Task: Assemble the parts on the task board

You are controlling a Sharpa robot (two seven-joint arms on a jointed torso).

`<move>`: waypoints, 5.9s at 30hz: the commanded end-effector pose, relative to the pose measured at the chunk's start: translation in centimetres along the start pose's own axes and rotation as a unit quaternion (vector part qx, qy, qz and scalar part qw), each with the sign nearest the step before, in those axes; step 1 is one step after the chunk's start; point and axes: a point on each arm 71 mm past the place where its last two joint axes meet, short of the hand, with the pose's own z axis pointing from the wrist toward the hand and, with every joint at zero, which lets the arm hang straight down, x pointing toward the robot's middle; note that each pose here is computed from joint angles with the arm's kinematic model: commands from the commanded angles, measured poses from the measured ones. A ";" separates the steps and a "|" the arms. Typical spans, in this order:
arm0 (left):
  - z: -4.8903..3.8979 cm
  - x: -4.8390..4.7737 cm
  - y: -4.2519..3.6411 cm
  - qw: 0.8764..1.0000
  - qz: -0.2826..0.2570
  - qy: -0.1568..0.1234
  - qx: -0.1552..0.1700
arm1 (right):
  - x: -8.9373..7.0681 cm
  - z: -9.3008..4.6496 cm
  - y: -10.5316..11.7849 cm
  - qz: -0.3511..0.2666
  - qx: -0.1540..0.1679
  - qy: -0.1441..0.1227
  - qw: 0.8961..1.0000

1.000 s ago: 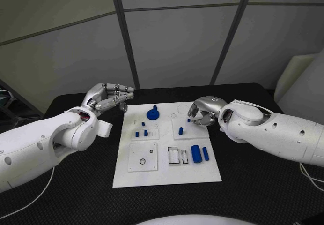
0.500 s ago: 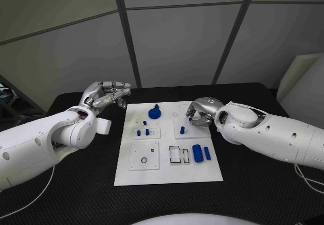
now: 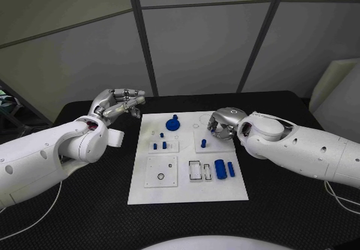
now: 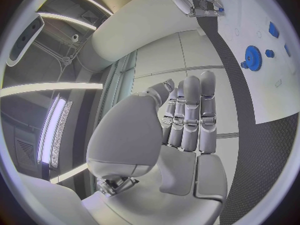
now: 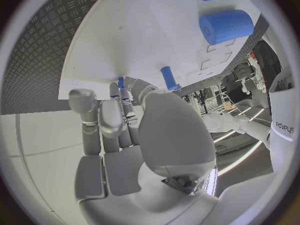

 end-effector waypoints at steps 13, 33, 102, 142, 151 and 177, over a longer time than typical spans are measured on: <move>0.08 0.49 -0.15 1.000 -0.010 0.014 0.001 | 0.8 0.3 -0.1 -0.019 0.016 0.047 0.999; 0.13 0.43 0.00 1.000 -0.011 0.016 -0.005 | -0.4 -0.2 0.7 -0.021 -0.005 -0.030 0.999; 1.27 2.13 0.13 1.000 0.001 0.021 0.009 | 3.8 -1.2 13.2 0.121 -0.188 -0.063 0.973; 1.57 2.65 0.18 1.000 -0.003 0.030 0.003 | 5.5 -1.6 14.3 0.100 -0.188 -0.009 0.977; 1.59 2.76 0.22 0.999 -0.004 0.034 0.001 | 5.5 -1.5 14.5 0.095 -0.187 -0.008 0.978; 1.64 2.79 0.28 0.999 -0.005 0.038 -0.006 | 5.6 -1.5 14.7 0.082 -0.176 -0.006 0.981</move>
